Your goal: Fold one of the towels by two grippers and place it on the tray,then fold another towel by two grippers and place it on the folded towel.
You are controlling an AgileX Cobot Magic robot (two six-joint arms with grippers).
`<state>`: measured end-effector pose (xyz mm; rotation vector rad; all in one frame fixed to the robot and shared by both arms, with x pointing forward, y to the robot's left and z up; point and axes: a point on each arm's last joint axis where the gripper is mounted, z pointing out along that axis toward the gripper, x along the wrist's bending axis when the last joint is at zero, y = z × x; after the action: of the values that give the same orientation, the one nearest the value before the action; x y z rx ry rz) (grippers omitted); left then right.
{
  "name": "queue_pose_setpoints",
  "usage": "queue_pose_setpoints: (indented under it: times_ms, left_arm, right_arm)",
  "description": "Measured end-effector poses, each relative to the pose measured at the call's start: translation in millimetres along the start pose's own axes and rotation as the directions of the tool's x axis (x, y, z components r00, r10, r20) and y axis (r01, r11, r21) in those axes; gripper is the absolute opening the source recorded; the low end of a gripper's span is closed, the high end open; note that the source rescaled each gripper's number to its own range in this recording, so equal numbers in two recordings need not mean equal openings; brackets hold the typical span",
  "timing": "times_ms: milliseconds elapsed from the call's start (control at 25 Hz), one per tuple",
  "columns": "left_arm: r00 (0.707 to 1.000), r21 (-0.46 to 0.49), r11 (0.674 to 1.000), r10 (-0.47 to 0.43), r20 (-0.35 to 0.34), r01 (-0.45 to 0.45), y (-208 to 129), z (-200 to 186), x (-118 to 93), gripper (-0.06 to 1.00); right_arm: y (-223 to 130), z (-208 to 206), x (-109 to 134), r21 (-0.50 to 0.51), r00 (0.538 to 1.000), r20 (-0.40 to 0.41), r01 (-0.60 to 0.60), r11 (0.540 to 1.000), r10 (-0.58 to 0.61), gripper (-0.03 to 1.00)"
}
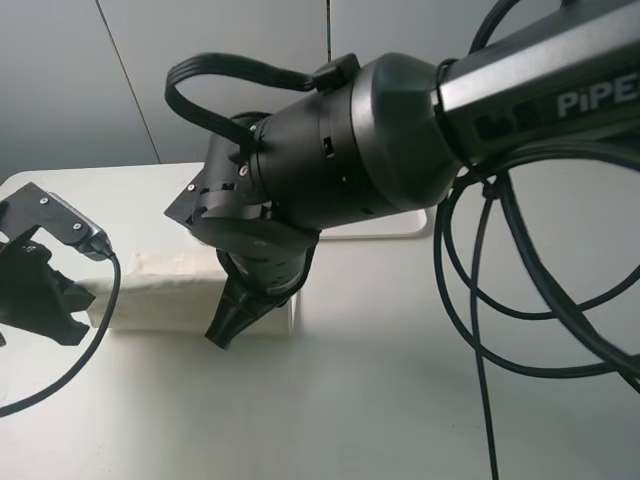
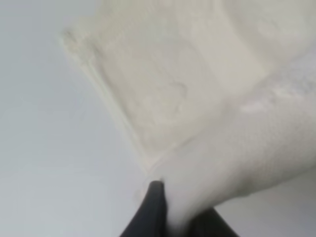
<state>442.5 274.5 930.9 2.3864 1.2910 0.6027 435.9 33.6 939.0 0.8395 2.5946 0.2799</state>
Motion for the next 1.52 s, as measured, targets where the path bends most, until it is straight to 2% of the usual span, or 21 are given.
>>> queue_pose_setpoints:
  times_ms: [280, 360, 400, 440, 520, 600, 640, 680, 760, 920, 1040, 1200, 1280, 1400, 1520]
  left_arm:
    - [0.997, -0.073, 0.997, -0.031, -0.065, 0.026, 7, 0, 6, 0.01]
    - [0.996, -0.086, 0.996, -0.033, -0.078, 0.026, 8, -1, 7, 0.1]
    - [0.996, -0.093, 0.995, -0.035, -0.084, 0.027, 8, -1, 8, 0.19]
    - [0.995, -0.103, 0.994, -0.038, -0.092, 0.029, 9, -1, 8, 0.29]
    - [0.991, -0.134, 0.99, -0.067, -0.115, 0.051, 12, -1, 11, 0.61]
    - [0.981, -0.183, 0.978, -0.126, -0.145, 0.098, 15, -2, 15, 0.84]
    - [0.977, -0.202, 0.973, -0.144, -0.157, 0.111, 16, -3, 16, 0.92]
    - [0.974, -0.212, 0.97, -0.156, -0.162, 0.121, 17, -3, 17, 0.95]
    - [0.973, -0.22, 0.968, -0.16, -0.169, 0.121, 18, -4, 18, 0.96]
    - [0.972, -0.223, 0.967, -0.161, -0.171, 0.121, 18, -4, 18, 0.86]
    - [0.971, -0.224, 0.966, -0.167, -0.169, 0.127, 18, -4, 18, 0.86]
    - [0.971, -0.209, 0.964, -0.198, -0.138, 0.167, 21, -4, 18, 0.93]
    - [0.972, -0.2, 0.963, -0.208, -0.108, 0.183, 28, -6, 19, 0.93]
    - [0.963, -0.148, 0.956, -0.265, -0.053, 0.255, 39, -3, 28, 0.94]
    - [0.927, -0.032, 0.927, -0.375, 0.0, 0.375, 43, 9, 45, 0.94]
  right_arm:
    - [5, 0, -5, -0.064, 0.996, 0.05, -0.065, 0.996, 0.068, 0.0]
    - [6, 1, -6, -0.078, 0.994, 0.064, -0.084, 0.993, 0.089, 0.01]
    - [6, 3, -6, -0.077, 0.992, 0.068, -0.096, 0.992, 0.101, 0.05]
    - [6, 5, -5, -0.075, 0.991, 0.072, -0.108, 0.991, 0.113, 0.12]
    - [2, 13, -3, -0.06, 0.986, 0.078, -0.14, 0.988, 0.145, 0.33]
    - [0, 21, -2, -0.06, 0.976, 0.094, -0.192, 0.98, 0.197, 0.64]
    - [-1, 25, -2, -0.064, 0.97, 0.109, -0.21, 0.976, 0.216, 0.76]
    - [-1, 27, -3, -0.073, 0.962, 0.124, -0.235, 0.969, 0.243, 0.84]
    - [-1, 29, -5, -0.086, 0.95, 0.153, -0.262, 0.961, 0.273, 0.9]
    - [-2, 28, -8, -0.085, 0.943, 0.193, -0.26, 0.962, 0.272, 0.9]
    - [-3, 29, -9, -0.075, 0.943, 0.197, -0.258, 0.963, 0.268, 0.91]
    - [-10, 37, -22, 0.028, 0.934, 0.156, -0.33, 0.944, 0.322, 0.98]
    - [-15, 44, -39, 0.096, 0.922, 0.132, -0.376, 0.921, 0.363, 0.99]
    - [-22, 54, -64, 0.182, 0.905, 0.092, -0.425, 0.887, 0.415, 1.0]
    - [-27, 59, -80, 0.225, 0.904, 0.067, -0.425, 0.877, 0.421, 1.0]
